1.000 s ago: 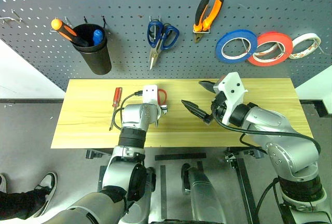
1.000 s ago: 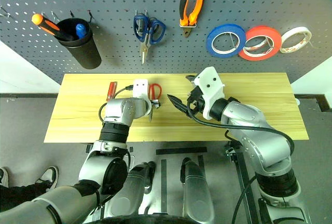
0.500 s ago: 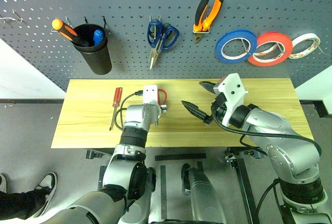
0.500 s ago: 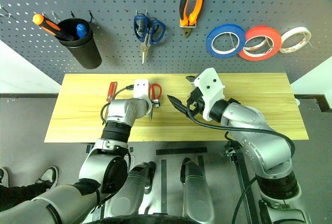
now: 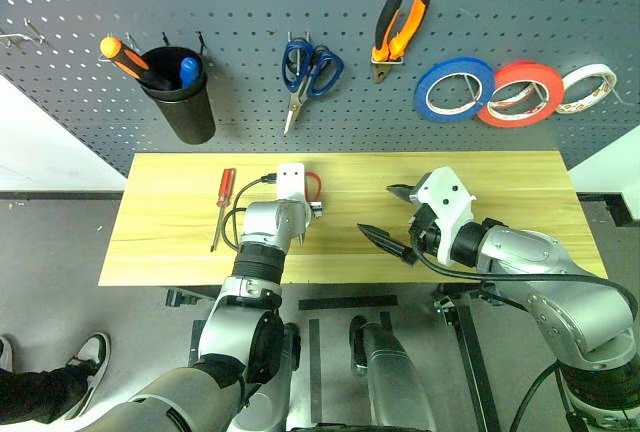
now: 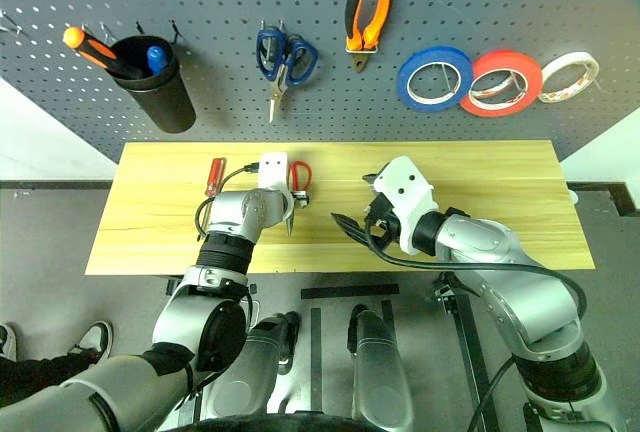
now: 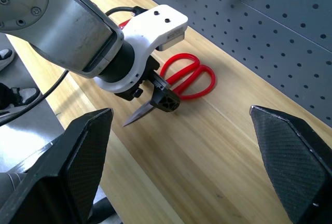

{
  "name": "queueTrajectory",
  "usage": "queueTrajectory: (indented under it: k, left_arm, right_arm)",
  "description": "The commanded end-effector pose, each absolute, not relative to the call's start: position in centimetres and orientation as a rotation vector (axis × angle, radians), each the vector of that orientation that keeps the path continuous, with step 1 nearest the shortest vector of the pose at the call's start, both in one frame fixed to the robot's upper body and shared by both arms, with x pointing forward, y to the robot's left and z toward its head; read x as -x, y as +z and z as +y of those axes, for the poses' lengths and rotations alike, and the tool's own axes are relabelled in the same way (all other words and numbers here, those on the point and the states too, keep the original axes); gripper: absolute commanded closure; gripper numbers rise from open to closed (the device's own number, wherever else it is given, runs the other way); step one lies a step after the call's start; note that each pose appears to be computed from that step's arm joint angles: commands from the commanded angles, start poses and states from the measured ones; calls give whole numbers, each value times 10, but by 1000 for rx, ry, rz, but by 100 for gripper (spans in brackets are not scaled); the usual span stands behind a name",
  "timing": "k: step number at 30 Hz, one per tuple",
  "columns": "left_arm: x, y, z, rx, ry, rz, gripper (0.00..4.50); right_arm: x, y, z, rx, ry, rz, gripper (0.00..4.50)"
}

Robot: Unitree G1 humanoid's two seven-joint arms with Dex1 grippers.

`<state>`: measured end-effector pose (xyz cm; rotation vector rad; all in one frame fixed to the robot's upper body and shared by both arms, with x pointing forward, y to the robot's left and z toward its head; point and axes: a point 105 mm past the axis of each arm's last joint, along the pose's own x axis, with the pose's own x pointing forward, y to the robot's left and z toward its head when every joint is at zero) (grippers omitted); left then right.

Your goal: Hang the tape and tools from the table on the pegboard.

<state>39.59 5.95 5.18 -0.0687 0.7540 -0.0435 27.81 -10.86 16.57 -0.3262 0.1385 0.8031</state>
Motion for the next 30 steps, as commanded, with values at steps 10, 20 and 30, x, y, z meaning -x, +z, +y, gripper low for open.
queueTrajectory:
  k: [10,20,30]
  left_arm:
    - [-387,35,55,51,-60,818,119]
    - [-387,36,54,52,-70,819,349]
    - [-381,41,45,32,-122,798,349]
  right_arm:
    - [-273,180,-104,352,811,68,0]
    - [-275,181,-106,359,799,60,0]
    - [-277,181,-106,363,789,55,0]
